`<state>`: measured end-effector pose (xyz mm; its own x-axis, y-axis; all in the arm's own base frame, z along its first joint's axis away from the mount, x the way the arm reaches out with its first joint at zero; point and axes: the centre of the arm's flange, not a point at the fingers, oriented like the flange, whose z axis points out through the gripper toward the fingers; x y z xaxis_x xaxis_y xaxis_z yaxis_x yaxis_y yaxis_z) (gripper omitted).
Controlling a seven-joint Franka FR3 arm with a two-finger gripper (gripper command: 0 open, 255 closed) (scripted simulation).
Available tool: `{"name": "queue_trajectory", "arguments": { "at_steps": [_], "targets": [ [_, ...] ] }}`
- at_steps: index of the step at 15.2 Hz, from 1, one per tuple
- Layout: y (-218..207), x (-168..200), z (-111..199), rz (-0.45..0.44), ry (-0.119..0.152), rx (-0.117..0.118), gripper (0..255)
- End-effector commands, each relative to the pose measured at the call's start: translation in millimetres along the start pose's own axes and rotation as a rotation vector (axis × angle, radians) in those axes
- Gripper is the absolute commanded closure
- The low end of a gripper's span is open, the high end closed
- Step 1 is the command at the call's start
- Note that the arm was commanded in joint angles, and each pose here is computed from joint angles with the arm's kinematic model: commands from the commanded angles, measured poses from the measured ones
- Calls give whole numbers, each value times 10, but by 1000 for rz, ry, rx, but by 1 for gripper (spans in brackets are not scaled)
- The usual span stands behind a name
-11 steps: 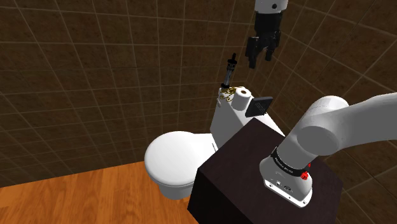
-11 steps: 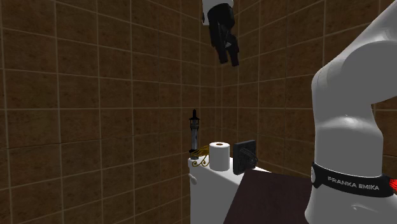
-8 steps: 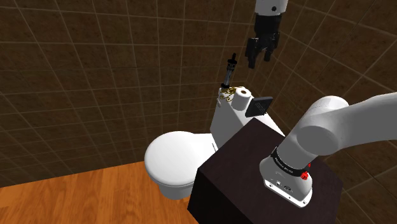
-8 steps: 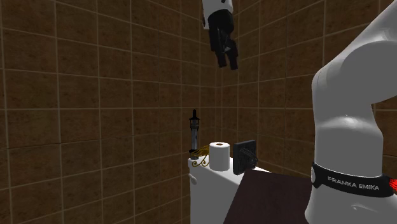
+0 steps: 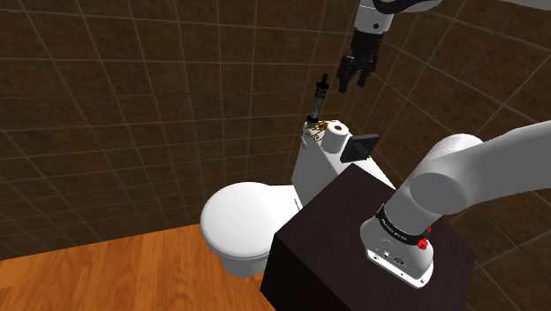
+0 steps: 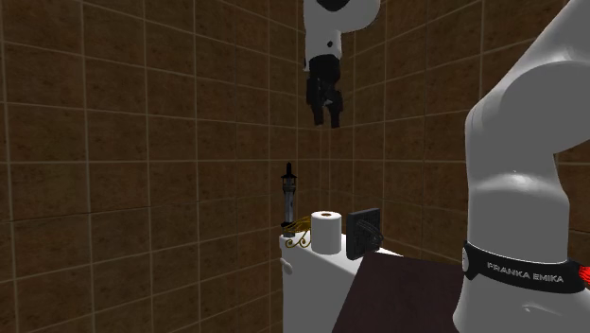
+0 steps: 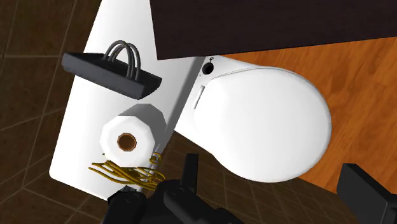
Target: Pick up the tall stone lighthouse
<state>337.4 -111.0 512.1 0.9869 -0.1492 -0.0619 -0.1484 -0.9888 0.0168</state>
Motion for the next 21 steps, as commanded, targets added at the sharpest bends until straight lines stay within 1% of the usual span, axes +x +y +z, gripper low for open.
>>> {"name": "queue_trajectory", "arguments": {
  "at_steps": [1,21],
  "targets": [
    [215,149,111,-1,31,20,0],
    [2116,1631,1138,1,309,231,0]
  ]
}}
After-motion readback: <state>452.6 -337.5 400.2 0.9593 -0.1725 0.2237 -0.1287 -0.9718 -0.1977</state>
